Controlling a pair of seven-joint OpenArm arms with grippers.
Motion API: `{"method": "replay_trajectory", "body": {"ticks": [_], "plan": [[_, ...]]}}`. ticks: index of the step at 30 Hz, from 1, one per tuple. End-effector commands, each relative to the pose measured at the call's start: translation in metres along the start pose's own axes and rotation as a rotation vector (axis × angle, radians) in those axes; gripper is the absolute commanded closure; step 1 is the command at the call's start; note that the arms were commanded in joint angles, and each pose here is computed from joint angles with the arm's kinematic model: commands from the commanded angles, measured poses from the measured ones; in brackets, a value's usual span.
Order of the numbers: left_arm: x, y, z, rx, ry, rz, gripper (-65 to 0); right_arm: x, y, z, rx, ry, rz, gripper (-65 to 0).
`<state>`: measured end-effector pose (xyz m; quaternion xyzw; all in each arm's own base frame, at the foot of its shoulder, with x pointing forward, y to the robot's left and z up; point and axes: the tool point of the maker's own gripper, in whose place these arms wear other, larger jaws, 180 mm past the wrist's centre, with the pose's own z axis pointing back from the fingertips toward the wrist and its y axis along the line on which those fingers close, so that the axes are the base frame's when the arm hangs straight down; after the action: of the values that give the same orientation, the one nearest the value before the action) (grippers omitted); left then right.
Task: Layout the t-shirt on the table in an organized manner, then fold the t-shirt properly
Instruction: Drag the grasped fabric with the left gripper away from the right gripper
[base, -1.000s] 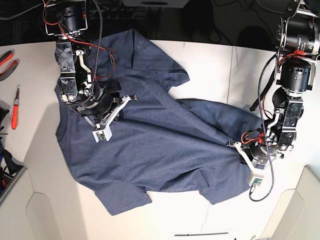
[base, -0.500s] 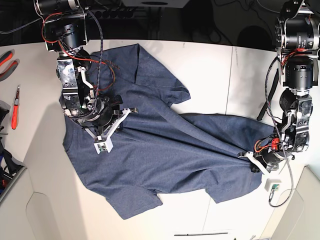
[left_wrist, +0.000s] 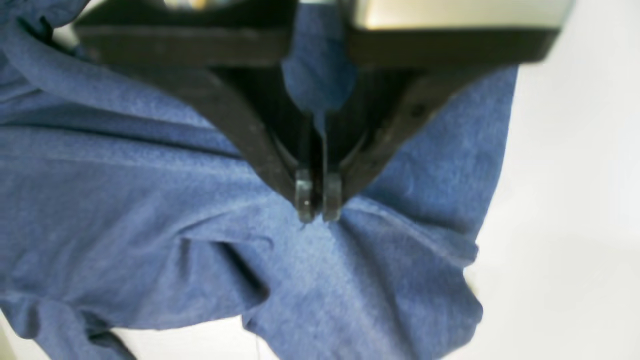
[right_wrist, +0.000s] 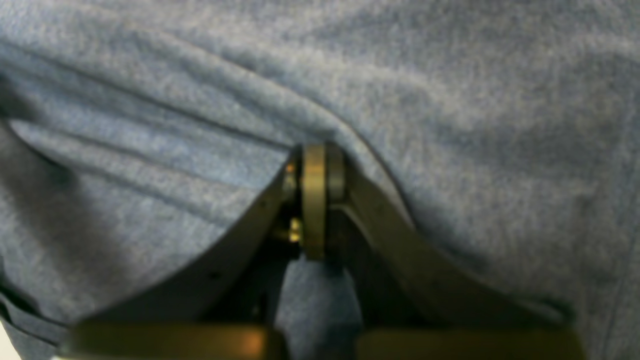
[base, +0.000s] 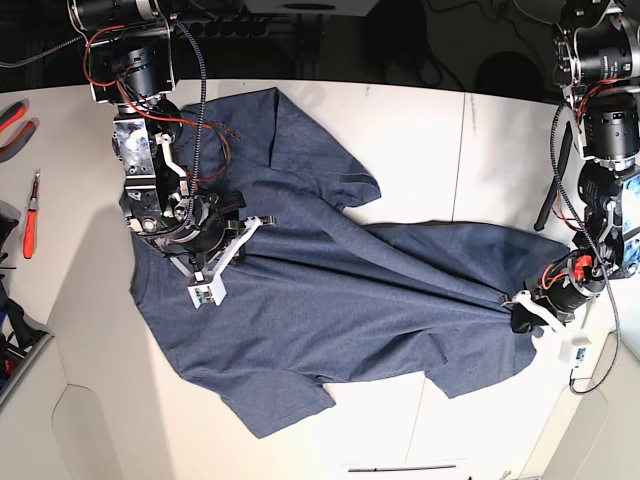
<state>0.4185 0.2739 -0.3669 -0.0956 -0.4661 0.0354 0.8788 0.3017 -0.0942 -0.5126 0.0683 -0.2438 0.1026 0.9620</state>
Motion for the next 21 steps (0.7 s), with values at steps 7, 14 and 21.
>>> {"method": "replay_trajectory", "body": {"ticks": [7,14,21], "plan": [[0.0283,0.0095,0.0058,0.021,-0.065,-0.018,0.0,-0.0530,-0.0286,0.0021,-0.112,0.208,0.019,0.0],[0.0283,0.0095,0.0058,0.020,-0.065,-0.018,-0.6,-0.0530,-0.0286,0.0021,-0.112,0.208,0.018,0.0],[0.0283,0.0094,0.0057,0.020,-0.065,-0.018,-2.2,-0.0530,-0.0286,0.0021,-0.112,0.208,0.019,0.0]]}}
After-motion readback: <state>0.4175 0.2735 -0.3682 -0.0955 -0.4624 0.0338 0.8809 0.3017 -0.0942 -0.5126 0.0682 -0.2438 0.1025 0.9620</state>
